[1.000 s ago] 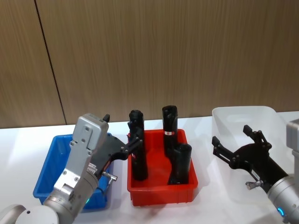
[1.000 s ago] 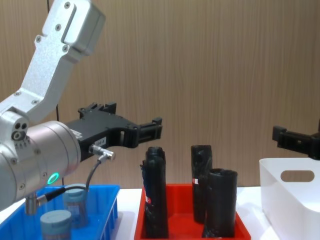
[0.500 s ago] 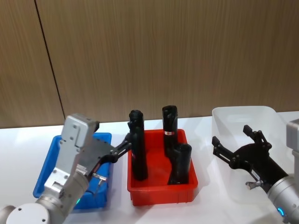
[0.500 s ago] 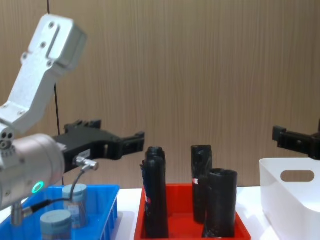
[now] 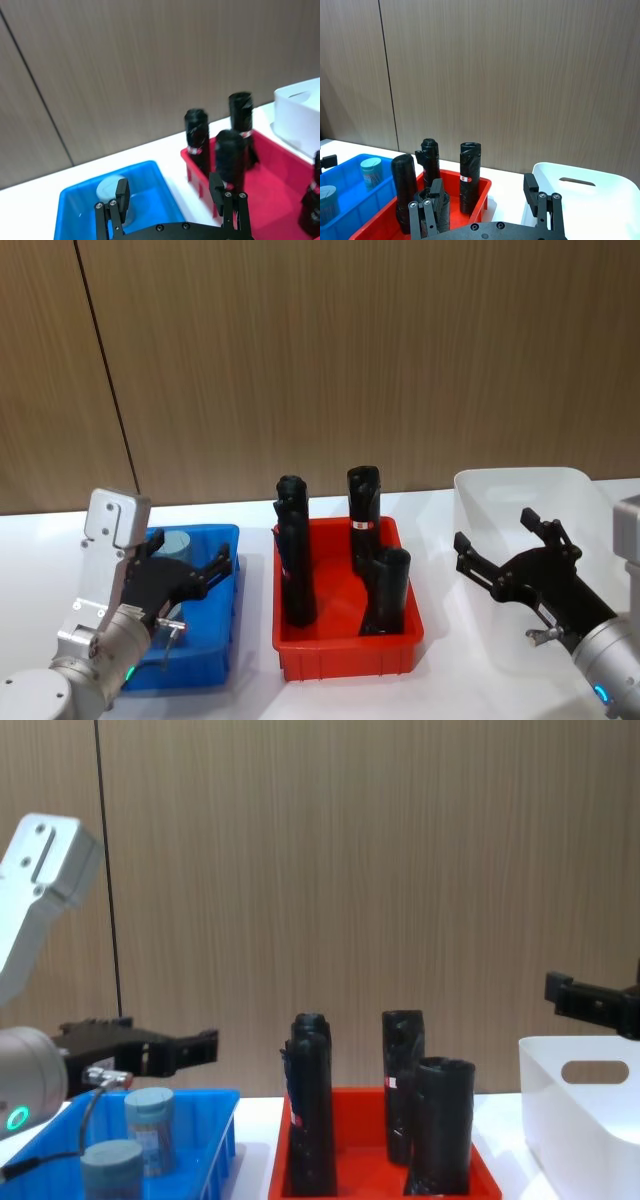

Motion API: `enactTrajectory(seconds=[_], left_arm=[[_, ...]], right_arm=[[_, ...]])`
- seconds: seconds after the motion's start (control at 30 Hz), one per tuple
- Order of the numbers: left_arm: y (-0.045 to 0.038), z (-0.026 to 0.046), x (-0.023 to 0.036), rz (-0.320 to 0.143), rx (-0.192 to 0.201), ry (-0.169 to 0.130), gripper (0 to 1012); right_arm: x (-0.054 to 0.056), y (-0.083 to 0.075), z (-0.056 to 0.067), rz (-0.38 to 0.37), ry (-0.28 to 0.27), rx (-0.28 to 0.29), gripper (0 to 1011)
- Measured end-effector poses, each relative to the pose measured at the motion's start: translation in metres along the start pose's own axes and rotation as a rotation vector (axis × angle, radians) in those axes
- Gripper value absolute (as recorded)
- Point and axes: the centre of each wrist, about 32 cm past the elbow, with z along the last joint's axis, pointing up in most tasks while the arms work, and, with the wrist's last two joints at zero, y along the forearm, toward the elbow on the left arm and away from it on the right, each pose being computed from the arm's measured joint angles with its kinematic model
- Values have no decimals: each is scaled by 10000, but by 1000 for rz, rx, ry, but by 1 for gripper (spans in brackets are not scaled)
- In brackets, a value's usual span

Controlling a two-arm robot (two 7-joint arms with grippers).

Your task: Pick the cotton swabs from the blue box and place them into the white box.

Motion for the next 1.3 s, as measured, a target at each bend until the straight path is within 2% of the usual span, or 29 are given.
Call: enactTrajectory(seconds=[0.07, 0.1, 0.13, 0.17, 0.37, 0.57, 1.0, 1.2, 1.3], left_arm=[[-10, -3, 43, 13, 28, 8, 1004], [-10, -3, 43, 13, 28, 8, 1004], [-22, -1, 82, 23, 56, 14, 1004], [-22, -1, 82, 23, 56, 14, 1004], [-68, 27, 178, 48, 142, 21, 1004], [-109, 64, 232, 68, 209, 29, 1004], [-126, 122, 275, 102, 318, 57, 1004], [-122, 116, 285, 102, 340, 71, 1004], [-126, 89, 294, 89, 350, 80, 1004]], right_arm=[[0, 0, 0, 0, 0, 0, 1002], [0, 0, 0, 0, 0, 0, 1002], [0, 0, 0, 0, 0, 0, 1002], [0, 0, 0, 0, 0, 0, 1002], [0, 0, 0, 0, 0, 0, 1001], [0, 0, 0, 0, 0, 0, 1001], [0, 0, 0, 0, 0, 0, 1002], [0, 0, 0, 0, 0, 0, 1001], [0, 0, 0, 0, 0, 0, 1002]])
